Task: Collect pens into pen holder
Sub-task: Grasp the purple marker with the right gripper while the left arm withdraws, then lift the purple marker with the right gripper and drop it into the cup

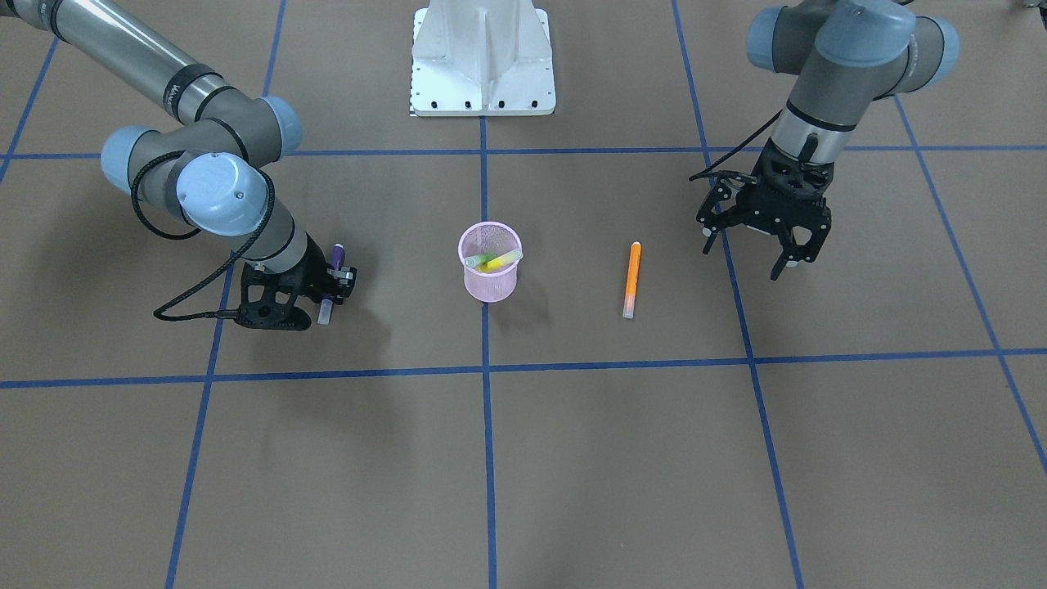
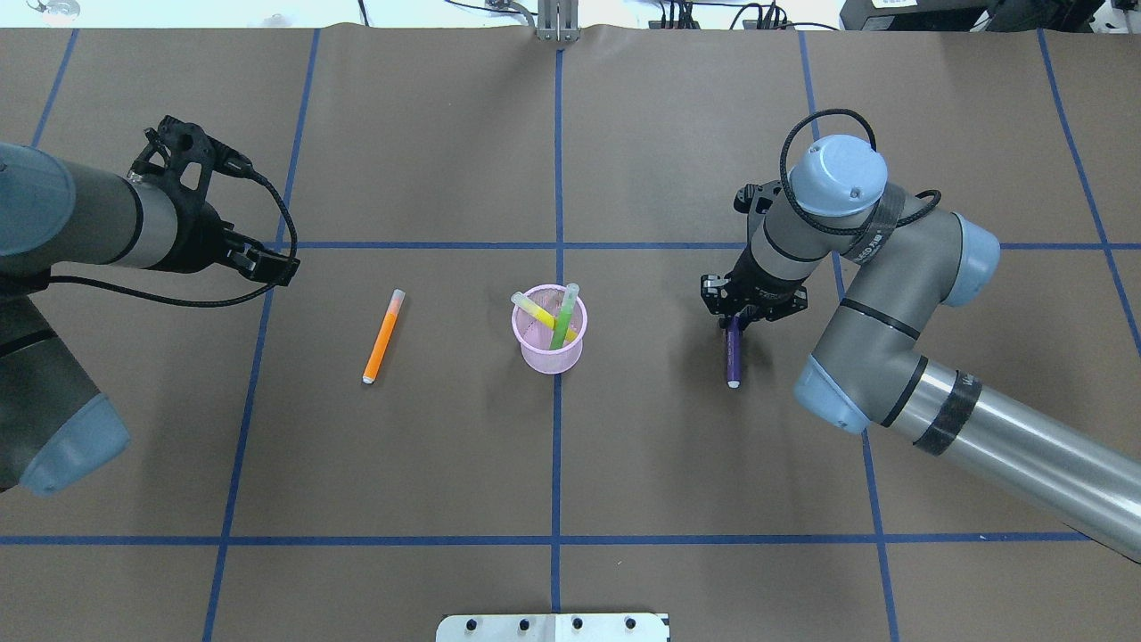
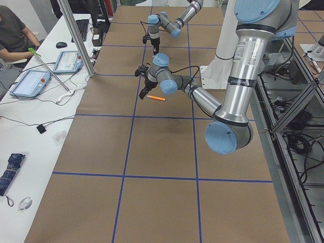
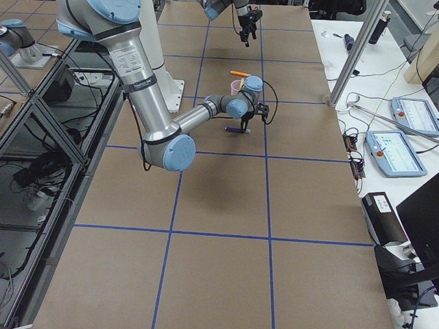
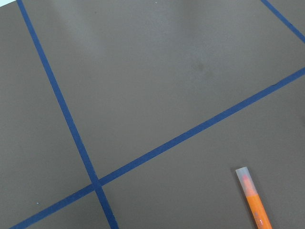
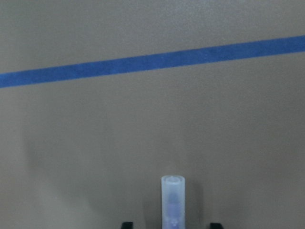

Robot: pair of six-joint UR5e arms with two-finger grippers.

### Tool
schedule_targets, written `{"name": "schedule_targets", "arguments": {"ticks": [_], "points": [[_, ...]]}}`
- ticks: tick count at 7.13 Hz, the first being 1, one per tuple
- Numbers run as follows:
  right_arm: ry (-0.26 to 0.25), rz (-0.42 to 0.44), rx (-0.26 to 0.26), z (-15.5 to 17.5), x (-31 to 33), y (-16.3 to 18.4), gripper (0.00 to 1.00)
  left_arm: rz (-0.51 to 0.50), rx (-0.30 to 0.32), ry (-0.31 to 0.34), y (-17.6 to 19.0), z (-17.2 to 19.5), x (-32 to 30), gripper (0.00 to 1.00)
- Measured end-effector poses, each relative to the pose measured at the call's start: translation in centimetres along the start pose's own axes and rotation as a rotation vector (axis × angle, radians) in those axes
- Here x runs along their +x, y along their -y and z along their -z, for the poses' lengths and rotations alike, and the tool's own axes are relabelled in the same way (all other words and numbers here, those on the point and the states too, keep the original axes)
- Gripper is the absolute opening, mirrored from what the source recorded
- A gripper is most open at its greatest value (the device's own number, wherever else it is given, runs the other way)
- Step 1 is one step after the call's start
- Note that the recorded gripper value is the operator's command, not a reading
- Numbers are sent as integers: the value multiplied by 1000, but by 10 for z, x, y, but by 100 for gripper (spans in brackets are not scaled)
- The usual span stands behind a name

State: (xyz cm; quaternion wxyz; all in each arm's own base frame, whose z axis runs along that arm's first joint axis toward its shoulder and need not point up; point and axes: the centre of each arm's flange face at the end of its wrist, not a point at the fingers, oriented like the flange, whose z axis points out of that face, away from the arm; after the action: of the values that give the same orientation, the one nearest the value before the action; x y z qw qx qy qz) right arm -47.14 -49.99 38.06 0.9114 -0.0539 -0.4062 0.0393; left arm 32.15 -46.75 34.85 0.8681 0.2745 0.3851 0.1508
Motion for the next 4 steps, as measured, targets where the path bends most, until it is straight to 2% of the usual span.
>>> {"name": "schedule_targets", "arguments": {"ticks": [2, 3, 4], "points": [[6, 4, 4, 3, -1, -1, 0, 0, 0, 0, 0, -1, 0, 99], [25, 14, 42, 19, -10, -3, 0, 0, 2, -1, 0, 0, 0, 99], [58, 21, 135, 51, -24, -11, 0, -1, 5, -3, 0, 1, 0, 99]]}}
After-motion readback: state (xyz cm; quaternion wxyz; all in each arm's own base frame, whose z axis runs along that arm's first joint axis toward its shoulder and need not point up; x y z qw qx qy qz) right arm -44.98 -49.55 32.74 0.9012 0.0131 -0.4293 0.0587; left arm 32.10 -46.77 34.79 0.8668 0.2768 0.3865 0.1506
